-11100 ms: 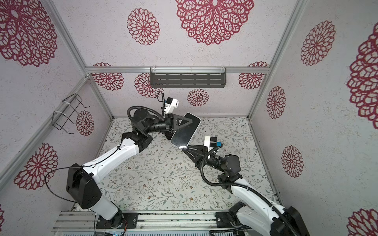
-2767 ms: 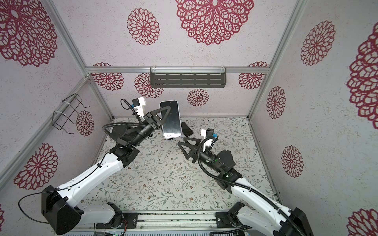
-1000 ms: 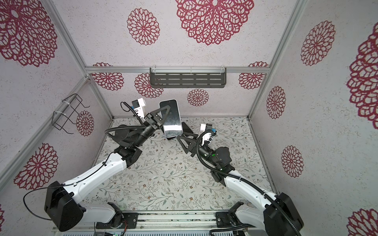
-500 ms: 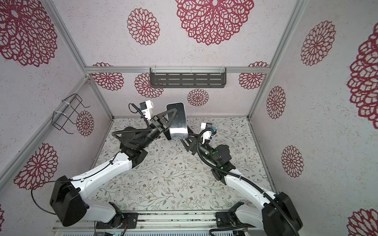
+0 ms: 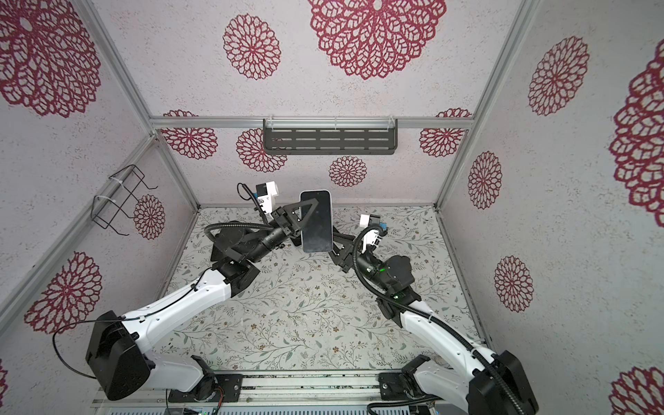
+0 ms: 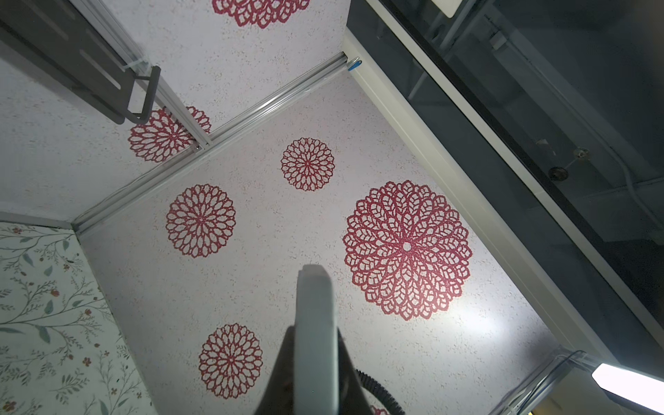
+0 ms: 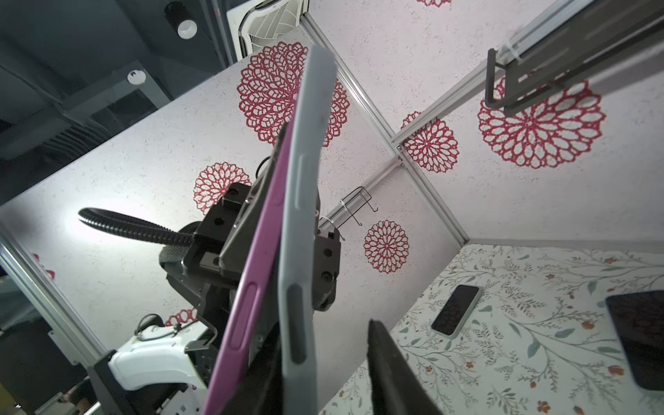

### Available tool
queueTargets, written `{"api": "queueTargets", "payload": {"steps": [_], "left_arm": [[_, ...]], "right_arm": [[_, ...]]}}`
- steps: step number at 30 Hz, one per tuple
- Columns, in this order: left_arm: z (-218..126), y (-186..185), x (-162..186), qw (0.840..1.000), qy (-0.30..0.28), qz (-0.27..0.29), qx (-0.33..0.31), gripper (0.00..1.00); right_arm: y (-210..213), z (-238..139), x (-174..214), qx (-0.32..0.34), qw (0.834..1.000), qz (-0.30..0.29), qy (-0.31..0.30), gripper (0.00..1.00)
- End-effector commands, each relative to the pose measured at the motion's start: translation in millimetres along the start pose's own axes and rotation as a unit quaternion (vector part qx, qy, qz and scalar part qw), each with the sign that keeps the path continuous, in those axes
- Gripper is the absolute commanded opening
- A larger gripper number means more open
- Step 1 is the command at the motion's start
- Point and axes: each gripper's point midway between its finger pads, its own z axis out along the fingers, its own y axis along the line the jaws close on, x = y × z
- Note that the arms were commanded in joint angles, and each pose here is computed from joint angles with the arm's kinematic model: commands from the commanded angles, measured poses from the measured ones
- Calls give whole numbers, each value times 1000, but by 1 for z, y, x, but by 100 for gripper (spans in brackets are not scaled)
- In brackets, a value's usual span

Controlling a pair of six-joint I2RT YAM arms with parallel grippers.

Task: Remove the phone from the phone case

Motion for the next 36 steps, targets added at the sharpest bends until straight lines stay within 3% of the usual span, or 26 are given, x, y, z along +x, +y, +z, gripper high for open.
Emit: {"api": "queueTargets", "payload": {"steps": [1, 6, 10, 11, 12, 17, 20, 27, 33, 36], "left_arm": [[-6, -7, 3, 1000, 12, -12, 6, 0], [-14, 15, -4, 999, 2, -7, -34, 0], [-23, 55, 4, 995, 9, 3, -104, 0], [-26, 68, 8, 992, 14, 3, -122, 4], [-31, 82, 14, 989, 18, 1, -145, 18], [-58, 141, 39, 975, 27, -9, -220, 61], [-73, 170, 52, 968, 33, -15, -249, 75], [-96, 209, 73, 944, 69, 19, -321, 95], [-111, 206, 101, 922, 128, 109, -348, 97], [-121, 210, 127, 888, 193, 174, -380, 97]], "right_arm": [[17, -4, -11, -23, 1000, -7, -14, 26], [17, -13, -2, -21, 1000, 10, 1, 9], [9, -20, 6, 5, 1000, 26, 11, 0], [3, -21, 9, 19, 999, 32, 16, 0], [-3, -24, 14, 33, 999, 38, 20, 0], [-32, -39, 44, 81, 993, 73, 37, 0], [-53, -48, 66, 111, 988, 93, 51, 0], [-111, -69, 113, 226, 964, 109, 89, 0], [-145, -89, 136, 292, 944, 118, 99, 0], [-157, -97, 145, 319, 934, 123, 107, 0]]}}
